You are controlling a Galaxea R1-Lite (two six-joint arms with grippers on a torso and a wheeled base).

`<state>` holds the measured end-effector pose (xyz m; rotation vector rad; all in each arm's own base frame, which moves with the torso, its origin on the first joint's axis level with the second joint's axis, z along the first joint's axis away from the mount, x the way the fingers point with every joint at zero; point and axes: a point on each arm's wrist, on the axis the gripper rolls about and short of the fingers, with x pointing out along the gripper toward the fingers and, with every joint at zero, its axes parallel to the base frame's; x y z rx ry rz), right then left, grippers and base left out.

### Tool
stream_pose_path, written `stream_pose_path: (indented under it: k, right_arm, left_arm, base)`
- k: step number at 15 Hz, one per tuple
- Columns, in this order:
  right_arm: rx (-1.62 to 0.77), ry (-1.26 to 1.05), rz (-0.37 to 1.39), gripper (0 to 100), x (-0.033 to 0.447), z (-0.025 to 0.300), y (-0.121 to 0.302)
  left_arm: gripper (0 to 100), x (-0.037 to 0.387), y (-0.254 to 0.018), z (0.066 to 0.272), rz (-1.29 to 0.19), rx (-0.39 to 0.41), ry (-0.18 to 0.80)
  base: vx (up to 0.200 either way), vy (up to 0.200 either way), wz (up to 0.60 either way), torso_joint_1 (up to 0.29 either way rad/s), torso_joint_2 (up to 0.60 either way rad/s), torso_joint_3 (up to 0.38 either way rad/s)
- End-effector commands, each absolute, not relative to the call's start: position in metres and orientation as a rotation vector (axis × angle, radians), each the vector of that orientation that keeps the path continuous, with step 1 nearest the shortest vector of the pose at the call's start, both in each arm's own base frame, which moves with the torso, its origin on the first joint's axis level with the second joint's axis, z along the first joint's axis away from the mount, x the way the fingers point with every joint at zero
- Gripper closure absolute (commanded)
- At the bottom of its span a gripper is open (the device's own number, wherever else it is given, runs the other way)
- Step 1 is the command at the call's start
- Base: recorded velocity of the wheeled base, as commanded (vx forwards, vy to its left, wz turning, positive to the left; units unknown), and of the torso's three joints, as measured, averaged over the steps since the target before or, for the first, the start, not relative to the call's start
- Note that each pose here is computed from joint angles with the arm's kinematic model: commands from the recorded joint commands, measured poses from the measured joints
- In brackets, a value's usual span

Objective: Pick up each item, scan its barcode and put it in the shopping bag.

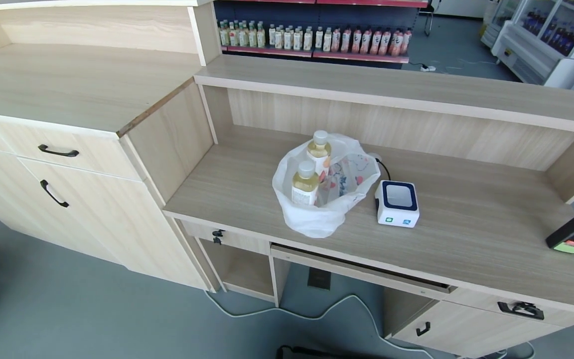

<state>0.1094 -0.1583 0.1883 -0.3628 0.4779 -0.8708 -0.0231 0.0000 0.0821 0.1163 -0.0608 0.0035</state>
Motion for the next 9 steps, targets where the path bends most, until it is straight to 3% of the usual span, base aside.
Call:
stream_pose_path:
  k: [1,4,9]
  right_arm:
    - [-0.39,0.497,-0.862,0,0.109,0.186,-0.158]
    - [-0.397,0.504,-0.875,0,0.116,0.19,-0.173]
    - [-0.349,0.571,-0.887,0,0.167,0.168,-0.26]
  left_arm:
    - [0,-0.023,0.0,0.082,0.004,0.117,-0.061]
    - [0,-0.023,0.0,0.082,0.004,0.117,-0.061]
    - [0,-0.023,0.0,0.082,0.004,0.117,-0.061]
  base:
    - [0.0,0.0,-0.6,0.002,0.0,0.002]
    - [0.0,0.0,-0.6,0.006,0.0,0.004]
    - [0.0,0.0,0.0,0.0,0.0,0.0]
